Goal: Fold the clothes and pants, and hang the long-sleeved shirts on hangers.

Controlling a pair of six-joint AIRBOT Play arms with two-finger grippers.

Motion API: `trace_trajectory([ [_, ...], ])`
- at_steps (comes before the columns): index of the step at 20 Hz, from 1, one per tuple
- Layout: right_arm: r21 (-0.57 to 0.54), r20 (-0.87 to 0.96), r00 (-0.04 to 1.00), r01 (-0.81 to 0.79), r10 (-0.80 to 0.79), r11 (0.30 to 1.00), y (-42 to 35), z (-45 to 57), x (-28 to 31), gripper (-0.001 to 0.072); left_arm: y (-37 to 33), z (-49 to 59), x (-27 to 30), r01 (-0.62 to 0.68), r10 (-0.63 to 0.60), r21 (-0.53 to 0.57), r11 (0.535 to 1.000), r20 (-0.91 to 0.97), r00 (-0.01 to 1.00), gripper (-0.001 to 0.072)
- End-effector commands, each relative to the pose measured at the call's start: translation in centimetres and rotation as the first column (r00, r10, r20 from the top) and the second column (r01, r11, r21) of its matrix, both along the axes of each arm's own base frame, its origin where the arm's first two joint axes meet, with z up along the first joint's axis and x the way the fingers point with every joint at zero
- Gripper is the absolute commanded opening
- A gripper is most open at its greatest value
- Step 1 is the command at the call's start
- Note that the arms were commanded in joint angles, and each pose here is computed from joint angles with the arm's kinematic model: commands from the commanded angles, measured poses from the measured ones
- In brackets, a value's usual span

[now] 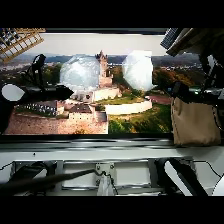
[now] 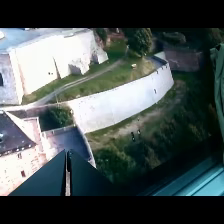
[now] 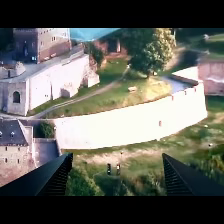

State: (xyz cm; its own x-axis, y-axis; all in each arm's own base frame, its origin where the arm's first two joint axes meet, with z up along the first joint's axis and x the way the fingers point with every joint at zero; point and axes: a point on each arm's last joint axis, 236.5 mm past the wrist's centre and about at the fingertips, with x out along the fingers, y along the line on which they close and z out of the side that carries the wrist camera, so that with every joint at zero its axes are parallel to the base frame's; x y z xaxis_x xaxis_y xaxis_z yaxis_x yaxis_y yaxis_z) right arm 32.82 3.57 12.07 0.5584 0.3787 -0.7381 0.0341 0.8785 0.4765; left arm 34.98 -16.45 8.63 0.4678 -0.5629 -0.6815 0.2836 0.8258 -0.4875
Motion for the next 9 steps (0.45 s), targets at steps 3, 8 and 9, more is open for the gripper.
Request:
trace_trajectory([
  [3,-0.001,0.000,1.000,-0.008,0.008,1.000,0.22,0.02,-0.04,0.0638,-0.01,-0.03,0.00,0.000,0.000,0.000,1.000,-0.001,1.000,0.0026],
  [8,-0.001,0.000,1.000,-0.008,0.008,1.000,0.22,0.02,-0.04,0.0638,-0.01,-0.03,0.00,0.000,0.000,0.000,1.000,-0.001,1.000,0.0026],
  [9,-0.001,0.000,1.000,-0.008,0.008,1.000,0.22,0.02,-0.04,0.0638,-0.01,-0.03,0.00,0.000,0.000,0.000,1.000,-0.001,1.000,0.0026],
])
